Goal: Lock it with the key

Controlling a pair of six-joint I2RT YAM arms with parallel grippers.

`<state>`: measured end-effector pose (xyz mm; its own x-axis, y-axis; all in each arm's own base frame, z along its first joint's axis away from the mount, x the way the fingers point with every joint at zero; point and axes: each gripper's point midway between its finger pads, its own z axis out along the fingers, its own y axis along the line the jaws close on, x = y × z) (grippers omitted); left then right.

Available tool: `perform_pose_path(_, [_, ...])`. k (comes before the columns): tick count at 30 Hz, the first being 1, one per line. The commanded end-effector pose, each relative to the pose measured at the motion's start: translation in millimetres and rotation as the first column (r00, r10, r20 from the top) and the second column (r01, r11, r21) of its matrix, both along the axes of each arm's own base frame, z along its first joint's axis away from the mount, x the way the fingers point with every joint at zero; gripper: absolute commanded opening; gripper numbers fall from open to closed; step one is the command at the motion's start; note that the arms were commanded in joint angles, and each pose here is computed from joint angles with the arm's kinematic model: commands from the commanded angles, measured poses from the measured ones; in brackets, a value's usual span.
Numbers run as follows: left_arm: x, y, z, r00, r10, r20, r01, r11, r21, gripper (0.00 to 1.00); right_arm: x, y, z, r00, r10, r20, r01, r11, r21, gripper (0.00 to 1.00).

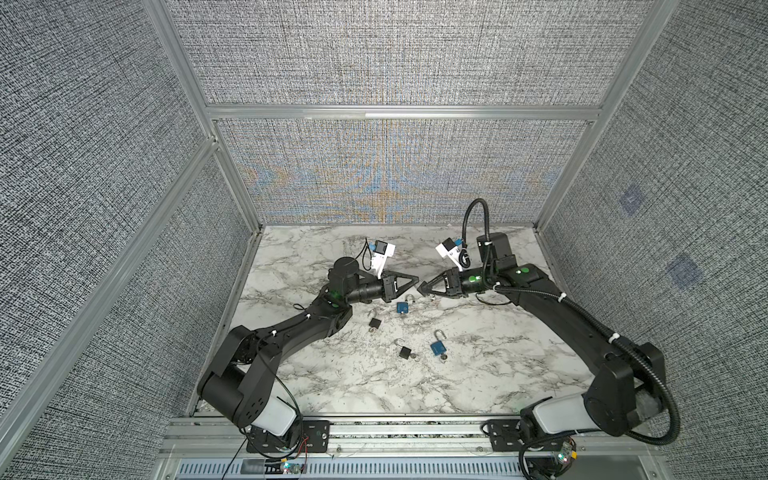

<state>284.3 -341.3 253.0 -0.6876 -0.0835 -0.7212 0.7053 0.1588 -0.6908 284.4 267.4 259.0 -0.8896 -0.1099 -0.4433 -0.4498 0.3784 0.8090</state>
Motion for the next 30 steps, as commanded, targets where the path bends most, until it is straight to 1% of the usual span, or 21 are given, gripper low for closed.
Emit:
perform_pose_path(1, [-31,-7,-12,0.986,-0.147,-0.073,0.149,0.989,0.019,0.00,11,14,42,0.974,0.047,0.220,-0.072,0.992,0.108,0.00])
perform_pose_path(7, [-22,-1,4,0.986,-0.158,-0.062,0.156,0.987,-0.034,0.00,3,12,33,0.978,0.062,0.200,-0.079,0.994,0.077,0.00])
perform_pose_path(10, [-16,6,14,0.985,-0.160,-0.057,0.156,0.985,-0.076,0.11,0,11,28,0.980,0.065,0.187,-0.079,0.995,0.069,0.00])
perform_pose_path(12, [-12,11,19,0.987,-0.152,-0.052,0.147,0.985,-0.093,0.21,-1,11,26,0.981,0.064,0.183,-0.076,0.995,0.063,0.00])
perform_pose_path(18, [-8,14,22,0.988,-0.148,-0.042,0.143,0.986,-0.089,0.23,-2,10,24,0.981,0.065,0.181,-0.076,0.996,0.057,0.00])
perform_pose_path(23, [-7,14,25,0.990,-0.137,-0.027,0.134,0.987,-0.088,0.21,-3,10,22,0.982,0.070,0.176,-0.080,0.995,0.053,0.00])
perform_pose_path(30, [-3,12,29,0.991,-0.135,-0.019,0.132,0.986,-0.097,0.21,-6,12,19,0.982,0.080,0.168,-0.090,0.995,0.048,0.00])
